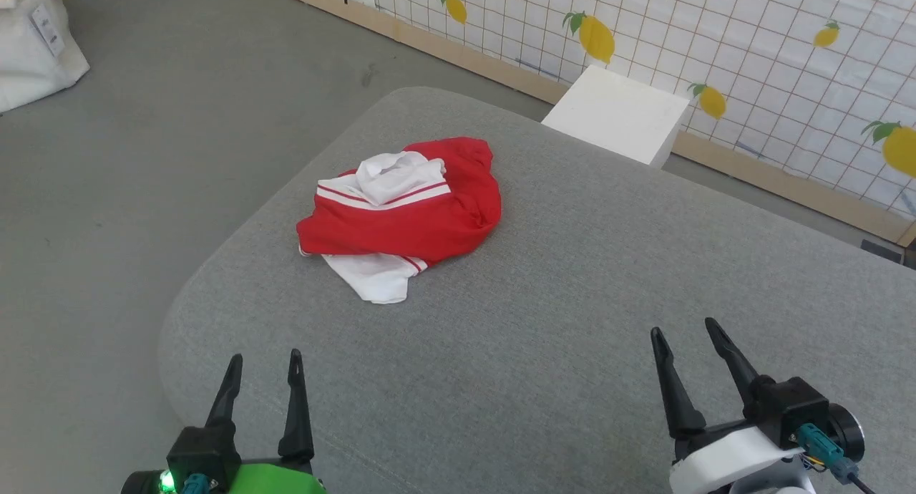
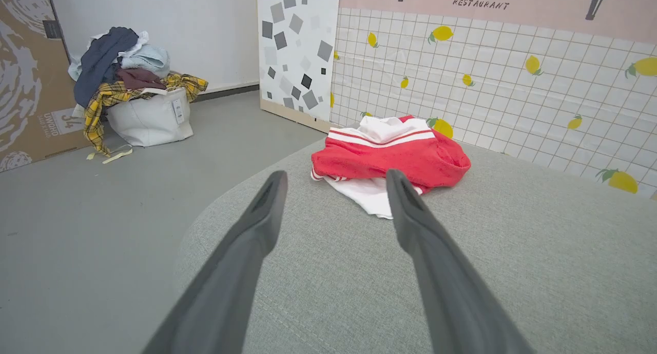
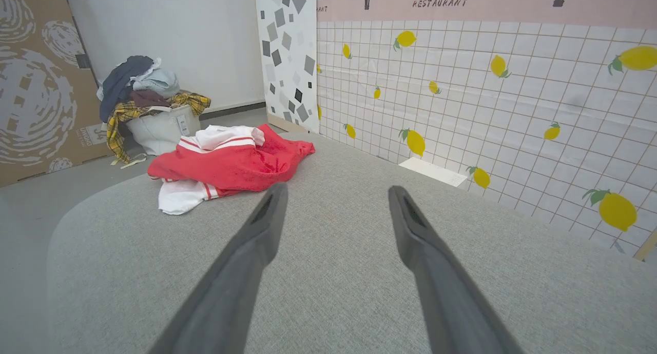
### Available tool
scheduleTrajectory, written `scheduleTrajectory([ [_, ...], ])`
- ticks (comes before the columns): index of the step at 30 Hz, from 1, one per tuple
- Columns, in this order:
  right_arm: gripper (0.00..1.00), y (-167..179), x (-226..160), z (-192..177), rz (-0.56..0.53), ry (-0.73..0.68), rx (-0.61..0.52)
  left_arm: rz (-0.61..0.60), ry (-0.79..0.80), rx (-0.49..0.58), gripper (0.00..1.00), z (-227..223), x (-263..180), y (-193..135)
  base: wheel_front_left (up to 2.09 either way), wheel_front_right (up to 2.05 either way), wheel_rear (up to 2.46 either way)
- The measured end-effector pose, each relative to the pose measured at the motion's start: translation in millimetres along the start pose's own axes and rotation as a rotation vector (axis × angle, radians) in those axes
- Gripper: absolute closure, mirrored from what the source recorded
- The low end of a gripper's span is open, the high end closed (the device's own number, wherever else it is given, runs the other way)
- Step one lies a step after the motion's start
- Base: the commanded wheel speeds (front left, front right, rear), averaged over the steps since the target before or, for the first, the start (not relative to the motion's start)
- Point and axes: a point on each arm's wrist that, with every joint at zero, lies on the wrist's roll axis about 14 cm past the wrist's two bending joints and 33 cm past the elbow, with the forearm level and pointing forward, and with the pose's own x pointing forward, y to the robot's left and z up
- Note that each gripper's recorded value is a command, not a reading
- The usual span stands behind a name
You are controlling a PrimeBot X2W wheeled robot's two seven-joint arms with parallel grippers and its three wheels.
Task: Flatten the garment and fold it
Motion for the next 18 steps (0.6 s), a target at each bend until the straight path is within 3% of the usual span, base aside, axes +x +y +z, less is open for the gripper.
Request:
scheduleTrajectory([
  [9,0.00,-4,0,-3,-0.009,0.005,0.008,-0.021,-0.008,-0.046,0.00,3,8,-6,0.00,0.00,0.00],
  [13,0.00,-10,6,-7,-0.014,0.019,-0.001,-0.154,-0.098,0.048,0.00,57,68,-25,0.00,0.00,0.00],
  [18,0.00,-16,15,-6,-0.013,0.022,-0.017,-0.229,-0.135,0.145,0.00,101,120,-44,0.00,0.00,0.00],
])
